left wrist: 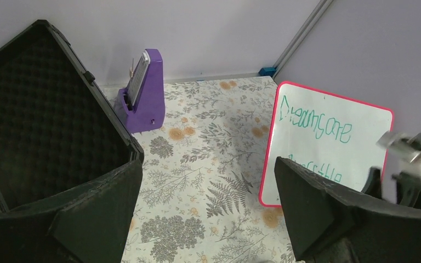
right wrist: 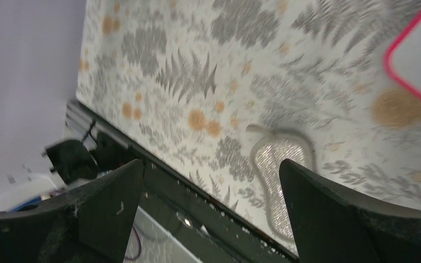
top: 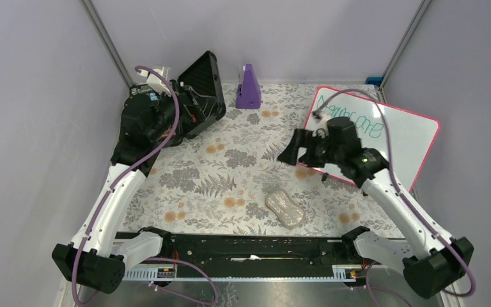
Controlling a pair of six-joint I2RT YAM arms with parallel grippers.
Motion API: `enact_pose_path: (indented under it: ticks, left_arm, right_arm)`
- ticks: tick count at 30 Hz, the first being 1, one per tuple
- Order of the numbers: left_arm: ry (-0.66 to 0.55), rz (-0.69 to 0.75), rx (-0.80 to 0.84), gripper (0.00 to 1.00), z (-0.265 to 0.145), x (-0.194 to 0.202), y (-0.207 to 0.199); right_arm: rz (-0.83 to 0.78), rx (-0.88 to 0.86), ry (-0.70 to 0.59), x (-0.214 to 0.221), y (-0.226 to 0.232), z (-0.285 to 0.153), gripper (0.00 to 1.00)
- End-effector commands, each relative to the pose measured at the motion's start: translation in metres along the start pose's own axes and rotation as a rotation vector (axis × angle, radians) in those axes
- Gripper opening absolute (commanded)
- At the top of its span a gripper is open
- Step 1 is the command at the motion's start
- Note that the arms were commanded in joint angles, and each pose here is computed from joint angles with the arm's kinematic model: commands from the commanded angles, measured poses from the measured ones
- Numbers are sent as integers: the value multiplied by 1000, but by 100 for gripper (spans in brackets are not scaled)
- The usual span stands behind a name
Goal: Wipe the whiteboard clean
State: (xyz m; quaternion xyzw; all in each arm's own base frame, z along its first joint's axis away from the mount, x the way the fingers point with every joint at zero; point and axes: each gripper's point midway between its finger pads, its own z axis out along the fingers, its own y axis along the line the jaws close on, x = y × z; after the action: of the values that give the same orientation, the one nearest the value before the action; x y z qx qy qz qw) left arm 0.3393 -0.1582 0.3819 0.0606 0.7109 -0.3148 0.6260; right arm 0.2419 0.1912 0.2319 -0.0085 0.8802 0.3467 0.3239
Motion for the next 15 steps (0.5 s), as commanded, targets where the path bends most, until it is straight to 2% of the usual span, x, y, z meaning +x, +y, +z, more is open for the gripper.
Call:
enact_pose_path:
  ticks: [1,5,8,15]
  left_arm:
    - [-30,-2,46,99,1,-10,-11]
    - [-24,-3,45,99,3,-8,-10]
    - [-19,-5,44,99,4,-7,-10]
    - [-11,-5,50,99,5,-5,-12]
  right_arm:
    - [-89,50,149,54,9,30,100]
    - [-207,200,300,104,-5,52,100]
    - [-308,277,391,130,-9,63,91]
    - [-477,449,495,166,-28,69,81]
